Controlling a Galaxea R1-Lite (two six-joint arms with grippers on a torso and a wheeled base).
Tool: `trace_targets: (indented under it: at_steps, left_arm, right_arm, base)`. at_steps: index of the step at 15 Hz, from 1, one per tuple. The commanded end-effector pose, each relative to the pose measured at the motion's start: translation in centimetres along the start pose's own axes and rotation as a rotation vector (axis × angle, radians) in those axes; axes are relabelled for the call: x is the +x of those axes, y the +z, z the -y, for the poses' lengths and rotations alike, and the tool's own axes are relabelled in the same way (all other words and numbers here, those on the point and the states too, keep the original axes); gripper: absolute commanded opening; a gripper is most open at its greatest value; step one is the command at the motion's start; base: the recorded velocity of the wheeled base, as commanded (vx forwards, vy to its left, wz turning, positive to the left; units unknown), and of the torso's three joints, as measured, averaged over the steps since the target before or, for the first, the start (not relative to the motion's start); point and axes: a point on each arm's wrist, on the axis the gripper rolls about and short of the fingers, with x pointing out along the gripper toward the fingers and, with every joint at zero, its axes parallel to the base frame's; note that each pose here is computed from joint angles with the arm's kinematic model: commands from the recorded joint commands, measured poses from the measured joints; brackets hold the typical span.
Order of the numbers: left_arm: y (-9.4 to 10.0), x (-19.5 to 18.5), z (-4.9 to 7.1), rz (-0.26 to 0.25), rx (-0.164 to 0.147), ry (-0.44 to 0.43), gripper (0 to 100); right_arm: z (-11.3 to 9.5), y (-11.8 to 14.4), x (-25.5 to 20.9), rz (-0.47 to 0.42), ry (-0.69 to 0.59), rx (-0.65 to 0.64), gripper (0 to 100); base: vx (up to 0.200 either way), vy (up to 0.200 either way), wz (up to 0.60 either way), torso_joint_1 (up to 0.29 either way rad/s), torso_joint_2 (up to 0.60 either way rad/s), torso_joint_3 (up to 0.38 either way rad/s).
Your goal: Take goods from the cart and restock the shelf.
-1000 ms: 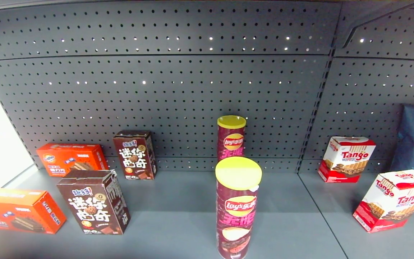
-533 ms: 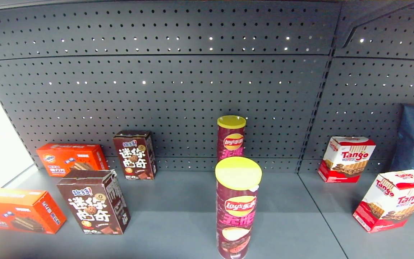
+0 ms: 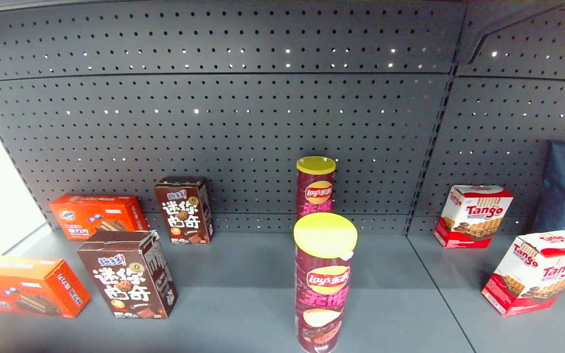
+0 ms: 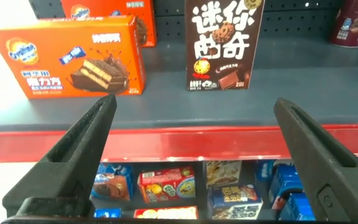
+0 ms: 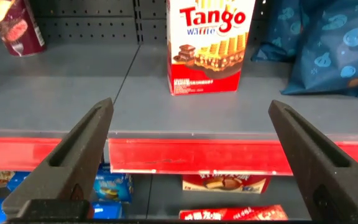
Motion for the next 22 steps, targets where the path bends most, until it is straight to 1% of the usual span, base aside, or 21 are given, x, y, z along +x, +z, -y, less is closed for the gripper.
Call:
trace_targets:
  at_steps: [1,3,5,7,8,9,22]
  left_arm:
    - [0.02,-0.01,0.00,0.002,-0.004,0.004,100]
    - [0.02,-0.01,0.00,0.002,0.000,0.001,100]
    - [-0.02,0.00,0.01,0.000,0.016,-0.003,100]
    - [0.03,-0.01,0.00,0.002,0.010,-0.002,100]
    - [0.02,-0.01,0.00,0.002,-0.004,0.001,100]
    - [0.02,-0.01,0.00,0.002,-0.006,0.004,100]
    - [0.02,-0.01,0.00,0.002,-0.004,0.001,100]
  right_arm:
    - [0.00,0.01,0.00,0.001,0.002,0.000,100]
    - [0.00,0.01,0.00,0.001,0.000,-0.002,100]
    - [0.00,0.01,0.00,0.001,0.000,0.000,100]
    - [0.00,0.01,0.00,0.001,0.000,-0.002,100]
    - [0.00,0.01,0.00,0.001,0.000,0.000,100]
    - [0.00,0.01,0.00,0.001,0.000,-0.002,100]
    - [0.00,0.01,0.00,0.001,0.000,-0.002,100]
  base:
    - [0.000,0.000,0.00,0.000,0.00,0.000]
    - [0.000,0.000,0.00,0.000,0.00,0.000]
    - [0.000,0.000,0.00,0.000,0.00,0.000]
    - [0.000,-0.200,0.00,0.007,0.01,-0.005]
    - [0.000,0.000,0.00,0.000,0.00,0.000]
    - [0.000,0.000,0.00,0.000,0.00,0.000]
    - [0.000,0.000,0.00,0.000,0.00,0.000]
